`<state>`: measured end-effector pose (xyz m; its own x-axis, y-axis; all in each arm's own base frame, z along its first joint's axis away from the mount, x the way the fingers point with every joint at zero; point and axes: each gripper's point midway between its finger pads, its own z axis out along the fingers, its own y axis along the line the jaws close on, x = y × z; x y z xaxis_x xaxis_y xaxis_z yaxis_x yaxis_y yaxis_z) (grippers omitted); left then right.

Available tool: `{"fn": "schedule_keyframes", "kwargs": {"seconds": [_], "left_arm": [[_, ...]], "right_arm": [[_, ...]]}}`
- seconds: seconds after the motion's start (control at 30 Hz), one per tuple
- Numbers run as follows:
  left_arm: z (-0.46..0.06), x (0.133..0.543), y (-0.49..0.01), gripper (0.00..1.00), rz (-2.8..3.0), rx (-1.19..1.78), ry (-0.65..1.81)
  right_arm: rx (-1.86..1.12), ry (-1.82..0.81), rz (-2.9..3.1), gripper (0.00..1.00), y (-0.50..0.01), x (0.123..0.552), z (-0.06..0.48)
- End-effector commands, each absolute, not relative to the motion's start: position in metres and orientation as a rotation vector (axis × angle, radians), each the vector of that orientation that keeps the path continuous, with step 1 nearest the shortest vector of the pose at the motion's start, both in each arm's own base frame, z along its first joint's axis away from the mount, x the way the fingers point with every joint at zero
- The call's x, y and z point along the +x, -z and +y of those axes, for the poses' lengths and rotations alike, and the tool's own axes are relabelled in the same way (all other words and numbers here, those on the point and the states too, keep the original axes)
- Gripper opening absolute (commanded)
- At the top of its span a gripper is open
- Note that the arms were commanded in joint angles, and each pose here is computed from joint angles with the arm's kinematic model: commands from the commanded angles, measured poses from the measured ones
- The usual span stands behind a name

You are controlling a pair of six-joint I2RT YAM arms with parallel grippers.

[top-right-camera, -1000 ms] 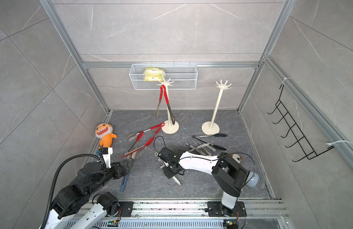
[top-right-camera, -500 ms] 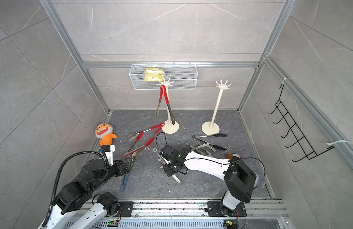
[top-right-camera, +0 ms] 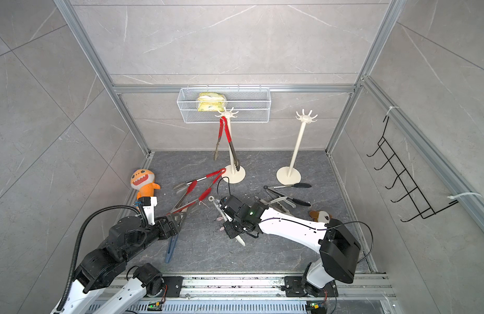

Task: Hang food tongs on kitchen utensil racks
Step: Pick up the food tongs from the center of the board.

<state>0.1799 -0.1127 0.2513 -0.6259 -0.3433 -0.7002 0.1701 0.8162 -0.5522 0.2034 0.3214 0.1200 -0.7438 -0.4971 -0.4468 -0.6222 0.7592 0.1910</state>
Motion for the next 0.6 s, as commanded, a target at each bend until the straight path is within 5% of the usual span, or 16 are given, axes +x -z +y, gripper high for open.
{"fn": "schedule_keyframes", "kwargs": {"seconds": [0.0, 0.57], "left_arm": [[-0.118, 0.182, -0.272, 0.99, 2.059, -0.084, 0.778], [-0.113, 0.189, -0.295, 1.0, 1.993, 0.022, 0.674]], "right_arm": [[-0.842, -0.498, 2.459, 0.05, -0.154, 0.216, 0.331], [-0.788, -0.481, 2.335, 0.05, -0.19, 0.234, 0.334]]}}
